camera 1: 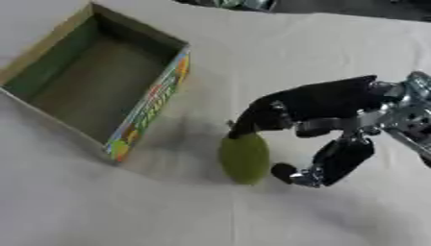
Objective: Pick up objects on the table and place them in the box.
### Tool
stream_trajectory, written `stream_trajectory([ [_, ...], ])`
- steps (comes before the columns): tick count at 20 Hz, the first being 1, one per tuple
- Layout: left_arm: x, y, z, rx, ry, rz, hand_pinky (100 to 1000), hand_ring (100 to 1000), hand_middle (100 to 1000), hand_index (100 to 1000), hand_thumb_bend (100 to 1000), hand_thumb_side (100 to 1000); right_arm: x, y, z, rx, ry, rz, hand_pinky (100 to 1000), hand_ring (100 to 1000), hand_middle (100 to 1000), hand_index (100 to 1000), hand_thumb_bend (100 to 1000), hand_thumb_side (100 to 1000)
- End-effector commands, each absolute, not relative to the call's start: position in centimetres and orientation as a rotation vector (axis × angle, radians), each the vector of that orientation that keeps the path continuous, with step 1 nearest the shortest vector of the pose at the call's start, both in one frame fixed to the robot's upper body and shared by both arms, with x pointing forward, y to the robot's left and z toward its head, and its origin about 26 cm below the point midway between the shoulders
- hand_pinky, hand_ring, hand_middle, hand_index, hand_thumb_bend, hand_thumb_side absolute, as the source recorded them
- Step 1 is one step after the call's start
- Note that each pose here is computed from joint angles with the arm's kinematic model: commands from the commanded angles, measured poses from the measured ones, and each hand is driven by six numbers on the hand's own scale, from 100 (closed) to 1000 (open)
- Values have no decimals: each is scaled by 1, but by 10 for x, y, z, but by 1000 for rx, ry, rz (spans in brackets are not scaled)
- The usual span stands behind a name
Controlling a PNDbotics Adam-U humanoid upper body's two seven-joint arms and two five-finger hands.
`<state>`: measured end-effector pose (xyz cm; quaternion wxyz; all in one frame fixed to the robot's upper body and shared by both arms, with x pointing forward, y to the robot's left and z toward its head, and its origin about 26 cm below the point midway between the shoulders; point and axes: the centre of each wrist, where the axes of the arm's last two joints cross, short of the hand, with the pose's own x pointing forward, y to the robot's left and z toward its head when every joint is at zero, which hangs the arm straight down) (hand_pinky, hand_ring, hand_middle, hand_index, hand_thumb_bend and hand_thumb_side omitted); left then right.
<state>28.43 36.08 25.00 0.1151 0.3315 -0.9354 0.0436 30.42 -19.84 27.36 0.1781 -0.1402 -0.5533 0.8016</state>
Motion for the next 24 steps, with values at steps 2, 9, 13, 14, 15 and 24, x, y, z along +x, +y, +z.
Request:
stream_trajectory([
  [2, 281, 360, 257, 975, -2768, 107, 551, 605, 584, 720, 100, 566, 312, -202, 279, -491, -1593, 2240, 1000, 956, 892, 1000, 100, 252],
  [9, 281, 360, 256, 968, -2764, 110, 549, 605, 585, 719, 100, 566, 330, -204, 267, -545, -1589, 2234, 1000, 962, 911, 1000, 100, 272],
  [13, 281, 360, 256, 965, -2767, 116, 549, 605, 585, 719, 100, 566, 345, -209, 253, -574, -1510, 2289, 1000, 965, 913, 1000, 100, 282],
  [14, 281, 360, 256, 966, -2765, 117, 548, 603, 585, 719, 100, 566, 349, -211, 249, -567, -1486, 2302, 1000, 965, 913, 1000, 100, 282],
  [15, 281, 360, 256, 967, -2764, 118, 548, 603, 585, 719, 100, 566, 352, -212, 245, -559, -1466, 2318, 1000, 966, 914, 1000, 100, 285],
  [24, 281, 360, 255, 964, -2763, 122, 548, 601, 586, 719, 100, 566, 365, -217, 230, -487, -1343, 2425, 1000, 960, 907, 1000, 100, 291],
])
